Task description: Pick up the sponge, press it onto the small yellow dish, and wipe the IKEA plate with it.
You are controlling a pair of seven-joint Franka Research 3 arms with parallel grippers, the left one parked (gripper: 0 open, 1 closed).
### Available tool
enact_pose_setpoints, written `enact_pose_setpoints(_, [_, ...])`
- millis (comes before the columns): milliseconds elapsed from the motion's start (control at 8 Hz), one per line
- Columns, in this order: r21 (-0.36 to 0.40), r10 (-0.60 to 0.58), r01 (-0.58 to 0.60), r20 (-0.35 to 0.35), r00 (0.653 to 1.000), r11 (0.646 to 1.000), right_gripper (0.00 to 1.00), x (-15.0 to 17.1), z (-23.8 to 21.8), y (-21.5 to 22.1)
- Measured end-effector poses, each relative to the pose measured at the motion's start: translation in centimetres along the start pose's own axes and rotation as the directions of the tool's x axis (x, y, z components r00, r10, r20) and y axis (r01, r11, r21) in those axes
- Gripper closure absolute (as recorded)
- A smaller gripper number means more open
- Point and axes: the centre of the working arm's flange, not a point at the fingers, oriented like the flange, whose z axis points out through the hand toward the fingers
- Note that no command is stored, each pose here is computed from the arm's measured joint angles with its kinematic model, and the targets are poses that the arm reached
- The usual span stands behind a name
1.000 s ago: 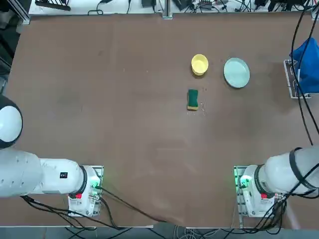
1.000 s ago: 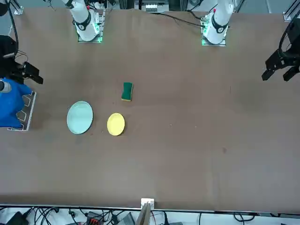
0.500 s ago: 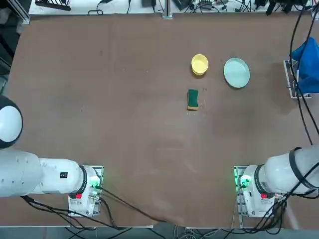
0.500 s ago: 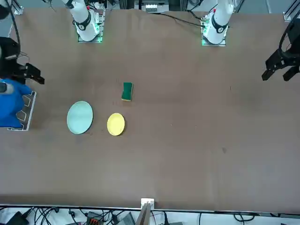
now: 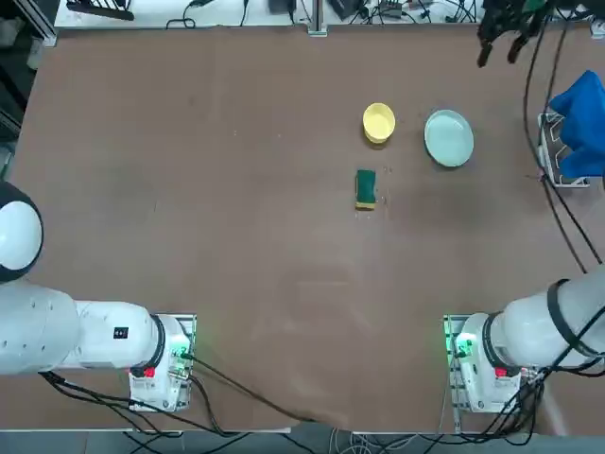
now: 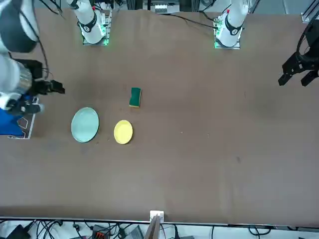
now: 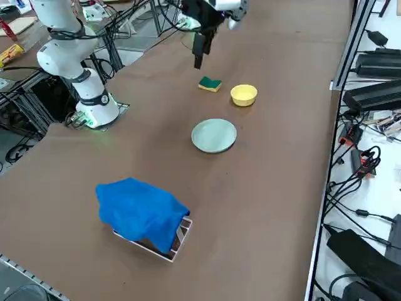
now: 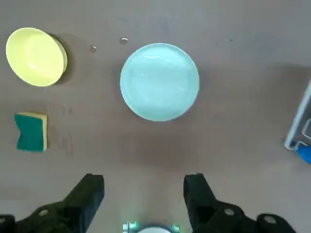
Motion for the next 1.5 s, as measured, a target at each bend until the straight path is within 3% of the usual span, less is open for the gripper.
enact_pose_setpoints(375, [-0.011, 0.078, -0.080, -0.102, 0.992, 0.997, 0.00, -2.0, 7.1, -10.7])
enact_pose_setpoints(750, [0.024, 0.146, -0.144, -0.184, 0.972, 0.989, 0.00, -5.0, 14.3, -19.5])
enact_pose_setpoints(1125, [0.053, 0.157, -0.149, -0.211, 0.965, 0.987, 0.00, -7.7, 20.3, -27.2])
enact_pose_setpoints(1500, [0.046, 0.118, -0.111, -0.200, 0.973, 0.993, 0.00, -8.3, 24.7, -30.3])
